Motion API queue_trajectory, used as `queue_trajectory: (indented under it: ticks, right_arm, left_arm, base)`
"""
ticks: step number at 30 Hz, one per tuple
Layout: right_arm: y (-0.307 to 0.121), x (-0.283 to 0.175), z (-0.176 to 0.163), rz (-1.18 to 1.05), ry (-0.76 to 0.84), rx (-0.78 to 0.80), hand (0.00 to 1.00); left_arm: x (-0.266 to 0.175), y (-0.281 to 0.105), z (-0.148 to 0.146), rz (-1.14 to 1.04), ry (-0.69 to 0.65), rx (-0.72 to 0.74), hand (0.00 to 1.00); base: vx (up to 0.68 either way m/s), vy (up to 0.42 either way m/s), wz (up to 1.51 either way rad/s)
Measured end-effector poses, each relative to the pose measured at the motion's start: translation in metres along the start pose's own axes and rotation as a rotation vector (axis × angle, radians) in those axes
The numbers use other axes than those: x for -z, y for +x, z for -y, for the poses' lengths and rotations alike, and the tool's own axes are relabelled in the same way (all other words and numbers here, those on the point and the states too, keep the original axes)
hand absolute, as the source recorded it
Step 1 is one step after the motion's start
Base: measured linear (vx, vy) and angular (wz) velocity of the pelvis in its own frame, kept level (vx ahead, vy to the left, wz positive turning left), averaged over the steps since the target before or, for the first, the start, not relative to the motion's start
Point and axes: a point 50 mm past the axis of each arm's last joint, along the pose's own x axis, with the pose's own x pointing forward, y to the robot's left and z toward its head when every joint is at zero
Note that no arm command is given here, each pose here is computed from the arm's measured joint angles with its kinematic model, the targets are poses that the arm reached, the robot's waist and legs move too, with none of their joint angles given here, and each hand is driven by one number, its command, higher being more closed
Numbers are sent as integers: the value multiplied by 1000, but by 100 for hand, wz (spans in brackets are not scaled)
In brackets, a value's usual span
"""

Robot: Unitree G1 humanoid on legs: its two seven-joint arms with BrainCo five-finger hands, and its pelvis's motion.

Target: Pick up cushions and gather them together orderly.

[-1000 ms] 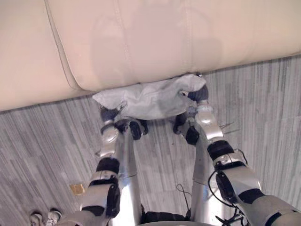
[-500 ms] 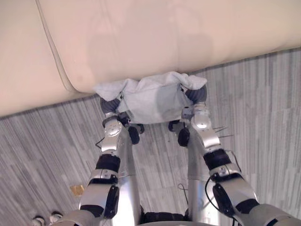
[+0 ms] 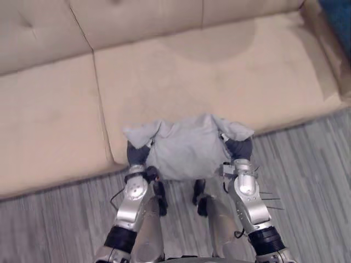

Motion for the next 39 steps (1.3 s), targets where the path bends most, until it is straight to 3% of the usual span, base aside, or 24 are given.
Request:
queue_trajectory:
  ticks: [3, 12, 19, 29, 39]
  right_arm:
    - [-9, 13, -2, -54, -73, -157, 100]
    - [-15, 33, -3, -136, -112, -191, 100]
    - [-21, 42, 0, -180, -147, -211, 100]
    - [-35, 46, 35, -221, -165, -88, 100]
    - [-32, 31, 33, -153, -123, -56, 100]
  left_arm:
    - [19, -27, -23, -79, 54, 15, 100]
    - [34, -54, -34, -159, 51, -1, 100]
    - [33, -55, -36, -157, 62, 12, 100]
    - [28, -45, -9, -126, 16, 145, 100]
    - [36, -49, -5, -164, 13, 176, 100]
  base:
    - [296, 20, 6]
    - [0, 54, 2]
    - [27, 44, 43]
    - [251, -158, 56]
    - [150, 137, -11]
